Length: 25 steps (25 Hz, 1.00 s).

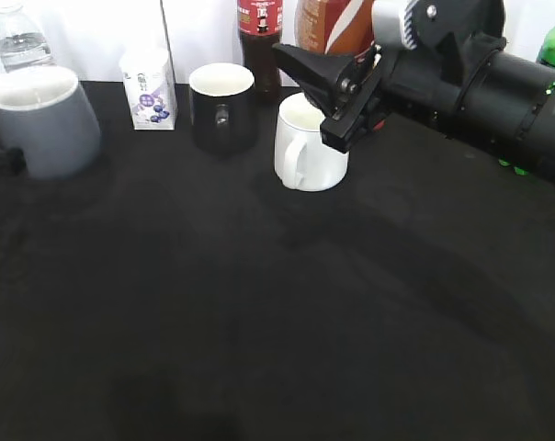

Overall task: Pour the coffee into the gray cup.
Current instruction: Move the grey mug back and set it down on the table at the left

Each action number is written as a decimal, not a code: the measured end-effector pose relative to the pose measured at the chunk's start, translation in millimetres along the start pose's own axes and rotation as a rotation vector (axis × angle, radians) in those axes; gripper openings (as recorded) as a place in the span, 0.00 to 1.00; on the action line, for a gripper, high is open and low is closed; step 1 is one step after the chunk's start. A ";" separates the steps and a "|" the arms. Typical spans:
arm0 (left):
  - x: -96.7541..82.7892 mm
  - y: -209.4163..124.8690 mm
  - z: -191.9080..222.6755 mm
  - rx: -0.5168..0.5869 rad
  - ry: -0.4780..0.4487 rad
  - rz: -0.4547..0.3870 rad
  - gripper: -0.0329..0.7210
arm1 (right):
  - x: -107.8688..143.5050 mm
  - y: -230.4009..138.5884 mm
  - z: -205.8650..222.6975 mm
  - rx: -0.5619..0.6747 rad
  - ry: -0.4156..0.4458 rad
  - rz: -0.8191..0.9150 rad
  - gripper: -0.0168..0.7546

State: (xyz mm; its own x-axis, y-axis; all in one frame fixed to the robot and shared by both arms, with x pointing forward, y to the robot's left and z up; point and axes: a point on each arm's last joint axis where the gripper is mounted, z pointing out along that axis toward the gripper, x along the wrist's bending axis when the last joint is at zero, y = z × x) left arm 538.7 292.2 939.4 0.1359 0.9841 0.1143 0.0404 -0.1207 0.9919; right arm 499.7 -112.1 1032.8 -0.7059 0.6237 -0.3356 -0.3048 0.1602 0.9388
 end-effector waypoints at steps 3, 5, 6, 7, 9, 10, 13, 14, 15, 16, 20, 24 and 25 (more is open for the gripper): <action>5.8 -7.5 26.2 -0.004 0.013 0.002 0.12 | -0.2 0.0 0.0 0.000 -0.002 0.001 0.71; 8.0 -13.7 44.8 -0.005 0.014 0.003 0.12 | -0.2 0.0 0.0 0.000 -0.002 0.002 0.71; 8.6 -20.6 53.5 0.019 0.012 0.003 0.12 | -0.2 0.0 0.0 0.000 -0.002 0.002 0.71; 9.4 -25.9 62.0 0.037 0.012 0.003 0.12 | -0.3 0.0 0.0 0.000 -0.003 0.003 0.71; 10.0 -36.8 74.9 0.058 0.009 0.003 0.12 | -0.5 0.0 0.0 0.000 -0.005 0.004 0.71; 10.5 -40.9 80.7 0.068 0.009 0.003 0.12 | -0.5 0.0 0.0 0.000 -0.005 0.004 0.71; 10.9 -46.0 88.3 0.073 0.007 0.003 0.12 | -0.5 0.0 0.0 0.000 -0.005 0.004 0.71; 10.7 -47.9 88.7 0.068 0.007 0.000 0.13 | -0.5 0.0 0.0 0.000 -0.005 0.004 0.71; 10.6 -47.8 88.9 0.060 0.007 -0.007 0.16 | -0.5 0.0 0.0 0.000 -0.005 0.004 0.71; 10.6 -46.8 88.9 0.050 0.007 -0.010 0.21 | -0.5 0.0 0.0 0.000 -0.005 0.004 0.71; 10.2 -46.6 88.9 0.047 0.002 -0.011 0.37 | -0.5 0.0 0.0 0.000 -0.005 0.004 0.71; 8.1 -46.0 76.3 0.056 -0.001 -0.018 0.38 | -0.5 0.0 0.0 0.000 -0.005 0.004 0.71; 8.1 -41.5 73.1 0.052 -0.001 -0.017 0.38 | -0.5 0.0 0.0 0.000 -0.005 0.004 0.71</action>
State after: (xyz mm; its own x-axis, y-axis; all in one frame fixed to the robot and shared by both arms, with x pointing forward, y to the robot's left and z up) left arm 610.5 295.7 895.0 0.1358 0.9859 0.0978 0.0939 -0.1111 0.9894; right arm 500.1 -112.3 1033.0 -0.7039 0.6283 -0.3312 -0.3018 0.1576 0.9403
